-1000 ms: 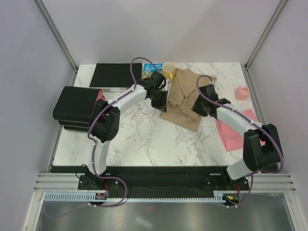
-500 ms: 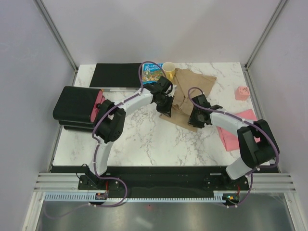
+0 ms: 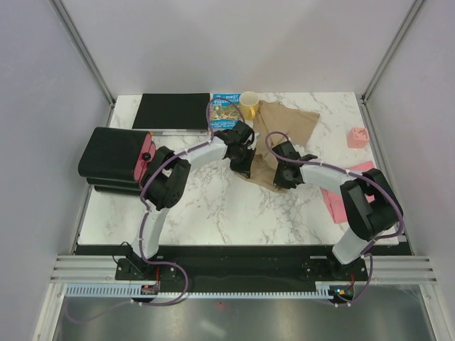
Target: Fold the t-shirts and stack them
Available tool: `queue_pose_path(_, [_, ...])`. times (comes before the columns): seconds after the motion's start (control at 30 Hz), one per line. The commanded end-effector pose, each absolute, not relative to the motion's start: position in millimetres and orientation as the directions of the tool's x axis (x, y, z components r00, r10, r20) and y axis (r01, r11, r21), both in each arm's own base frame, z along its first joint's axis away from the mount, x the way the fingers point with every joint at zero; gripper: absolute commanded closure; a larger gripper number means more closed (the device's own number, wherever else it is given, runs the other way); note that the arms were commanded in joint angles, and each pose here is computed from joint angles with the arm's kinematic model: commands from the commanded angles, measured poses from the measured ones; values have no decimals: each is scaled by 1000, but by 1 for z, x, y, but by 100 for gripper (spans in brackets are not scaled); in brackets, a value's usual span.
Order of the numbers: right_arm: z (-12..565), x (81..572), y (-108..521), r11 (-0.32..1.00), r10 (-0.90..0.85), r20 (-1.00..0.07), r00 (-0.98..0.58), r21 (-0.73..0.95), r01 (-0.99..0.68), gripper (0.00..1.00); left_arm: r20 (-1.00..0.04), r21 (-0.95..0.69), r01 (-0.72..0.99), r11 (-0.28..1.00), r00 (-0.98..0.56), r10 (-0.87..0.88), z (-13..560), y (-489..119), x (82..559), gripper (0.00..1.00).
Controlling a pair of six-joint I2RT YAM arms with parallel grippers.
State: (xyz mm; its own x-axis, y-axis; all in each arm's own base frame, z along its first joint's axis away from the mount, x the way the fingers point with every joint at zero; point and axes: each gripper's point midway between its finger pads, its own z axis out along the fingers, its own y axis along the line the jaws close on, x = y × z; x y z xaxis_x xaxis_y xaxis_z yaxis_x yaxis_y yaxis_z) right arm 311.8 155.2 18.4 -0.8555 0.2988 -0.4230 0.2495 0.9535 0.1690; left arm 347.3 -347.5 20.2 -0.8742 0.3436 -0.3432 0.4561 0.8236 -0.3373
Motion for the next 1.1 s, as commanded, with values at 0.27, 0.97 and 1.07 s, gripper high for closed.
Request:
queue_pose_path(0.27, [18,182,154,982,185,-235,-954,75,172,100,-186,-243,549,800,-836,517,3,-292,213,98])
queue_pose_path(0.97, [134,131,159,930,279,-368,-887,334,153,61,-375,-233,539,810,-818,436,96,-267,167,72])
queue_pose_path(1.07, [143,135,147,930,296,-423,-857,332,158,54,-420,-237,518,822,-817,394,102,-263,185,62])
